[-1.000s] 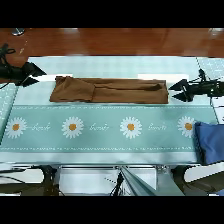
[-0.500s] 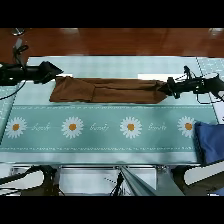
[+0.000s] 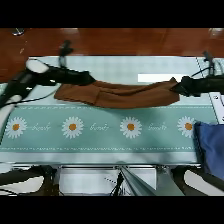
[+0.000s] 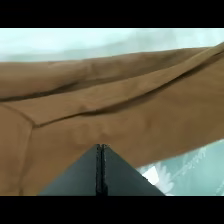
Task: Fold the shirts.
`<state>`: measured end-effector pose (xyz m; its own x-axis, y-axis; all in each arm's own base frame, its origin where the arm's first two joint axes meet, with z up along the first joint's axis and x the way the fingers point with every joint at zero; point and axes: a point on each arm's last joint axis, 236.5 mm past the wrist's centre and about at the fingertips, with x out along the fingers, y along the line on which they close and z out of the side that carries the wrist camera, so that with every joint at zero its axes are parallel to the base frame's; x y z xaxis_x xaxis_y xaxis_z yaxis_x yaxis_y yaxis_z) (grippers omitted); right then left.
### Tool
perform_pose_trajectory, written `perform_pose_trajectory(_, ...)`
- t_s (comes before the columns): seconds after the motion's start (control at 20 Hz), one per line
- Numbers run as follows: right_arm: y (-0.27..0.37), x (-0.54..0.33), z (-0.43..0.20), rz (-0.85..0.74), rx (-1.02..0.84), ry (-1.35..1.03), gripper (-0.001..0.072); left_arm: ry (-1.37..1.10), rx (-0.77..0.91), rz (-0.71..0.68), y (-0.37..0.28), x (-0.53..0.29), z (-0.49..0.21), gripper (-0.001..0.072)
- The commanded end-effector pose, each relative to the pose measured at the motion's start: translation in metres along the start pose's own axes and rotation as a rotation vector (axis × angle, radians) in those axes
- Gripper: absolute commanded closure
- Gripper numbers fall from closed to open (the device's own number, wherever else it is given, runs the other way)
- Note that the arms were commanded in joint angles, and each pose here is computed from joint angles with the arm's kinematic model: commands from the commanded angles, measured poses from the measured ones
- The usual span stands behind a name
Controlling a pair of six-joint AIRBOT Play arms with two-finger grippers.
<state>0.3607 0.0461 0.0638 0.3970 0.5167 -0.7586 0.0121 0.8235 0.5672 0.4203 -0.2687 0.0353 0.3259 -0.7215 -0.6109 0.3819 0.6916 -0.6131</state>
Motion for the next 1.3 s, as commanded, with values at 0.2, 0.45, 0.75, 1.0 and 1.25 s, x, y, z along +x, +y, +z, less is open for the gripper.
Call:
perform_pose_trajectory(0.2,0.055,-0.097,-0.047,-0.087,-0.103,-0.211,0.0683,0.316,0.01,-0.151,-0.11,0.143,-0.088,0.0685)
perform_pose_trajectory(0.45,0.069,-0.108,-0.052,-0.061,-0.111,-0.246,0.0683,0.49,0.051,-0.231,-0.185,0.182,-0.174,0.0684)
perform_pose_trajectory(0.75,0.074,-0.108,-0.048,-0.039,-0.108,-0.262,0.0684,0.448,0.056,-0.267,-0.2,0.172,-0.147,0.0683)
perform_pose_trajectory(1.0,0.096,-0.11,-0.041,0.058,-0.096,-0.296,0.0684,0.195,-0.087,-0.284,-0.127,0.073,0.009,0.0683)
perform_pose_trajectory(1.25,0.144,-0.059,-0.036,0.181,-0.185,-0.185,0.0684,-0.067,-0.085,-0.192,-0.055,-0.081,0.082,0.0683)
